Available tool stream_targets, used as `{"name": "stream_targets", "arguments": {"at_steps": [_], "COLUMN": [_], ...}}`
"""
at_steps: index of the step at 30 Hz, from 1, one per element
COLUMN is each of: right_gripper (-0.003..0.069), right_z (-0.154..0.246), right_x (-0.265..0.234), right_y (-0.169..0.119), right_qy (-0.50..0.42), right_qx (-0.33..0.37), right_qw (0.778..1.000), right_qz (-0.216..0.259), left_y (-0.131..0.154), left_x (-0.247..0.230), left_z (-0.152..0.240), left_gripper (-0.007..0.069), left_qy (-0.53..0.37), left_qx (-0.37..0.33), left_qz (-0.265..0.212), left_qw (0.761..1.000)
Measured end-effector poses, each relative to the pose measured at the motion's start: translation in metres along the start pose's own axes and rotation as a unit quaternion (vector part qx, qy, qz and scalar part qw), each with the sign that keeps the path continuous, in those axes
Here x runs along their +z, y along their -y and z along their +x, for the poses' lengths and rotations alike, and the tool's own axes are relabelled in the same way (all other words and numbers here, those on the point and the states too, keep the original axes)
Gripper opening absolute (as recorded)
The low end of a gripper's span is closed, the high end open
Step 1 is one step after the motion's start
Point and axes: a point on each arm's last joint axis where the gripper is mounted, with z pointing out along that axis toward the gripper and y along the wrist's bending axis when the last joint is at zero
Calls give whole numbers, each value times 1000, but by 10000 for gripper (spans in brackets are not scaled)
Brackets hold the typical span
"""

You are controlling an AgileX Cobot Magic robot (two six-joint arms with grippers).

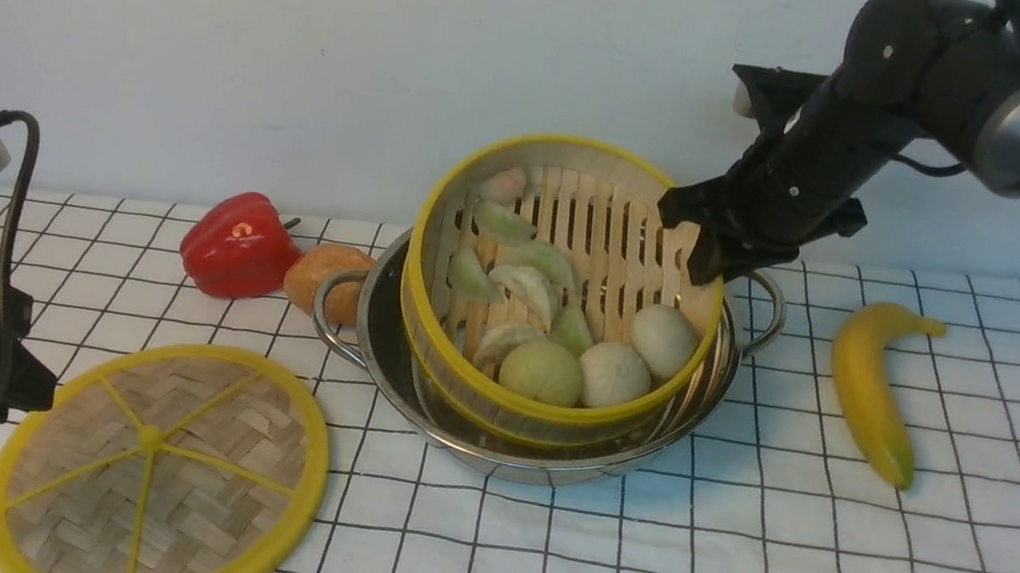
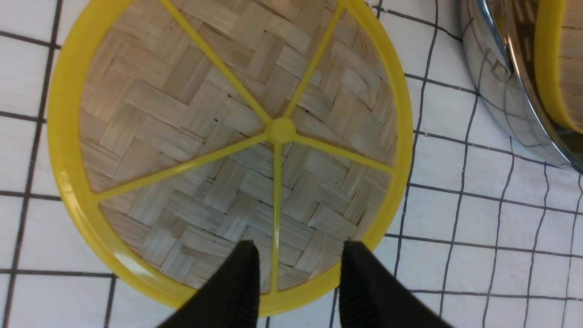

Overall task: Place the steamer in the pot on the white tablecloth, and put the lid on the steamer.
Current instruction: 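Place the bamboo steamer basket of food into the steel pot with the right gripper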

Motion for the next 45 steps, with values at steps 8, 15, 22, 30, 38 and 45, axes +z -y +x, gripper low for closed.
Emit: {"name": "stream_targets", "arguments": {"at_steps": [8,15,22,30,38,45], "right_gripper": [85,85,85,85,85,121], "right_z": [3,3,3,4,4,4], "right_x": [18,19,19,24,29,29], "right_y": [2,2,2,4,5,4], "right_qy": [-17,-18,-18,-22,-24,-23], "right_qx": [10,10,10,8,14,17], "right_qw": [1000,1000,1000,1000,1000,999], "right_qz": [-11,-14,-14,-7,-9,-15], "left_y": [0,0,0,0,0,0], "left_x": [0,0,0,0,0,0], "left_z": [0,0,0,0,0,0], "left_gripper": [243,243,243,243,243,243], "left_qy": [0,0,0,0,0,0], "left_qx": [0,0,2,2,2,2], "left_qz": [0,0,0,0,0,0], "left_qw": [1000,1000,1000,1000,1000,1000]}}
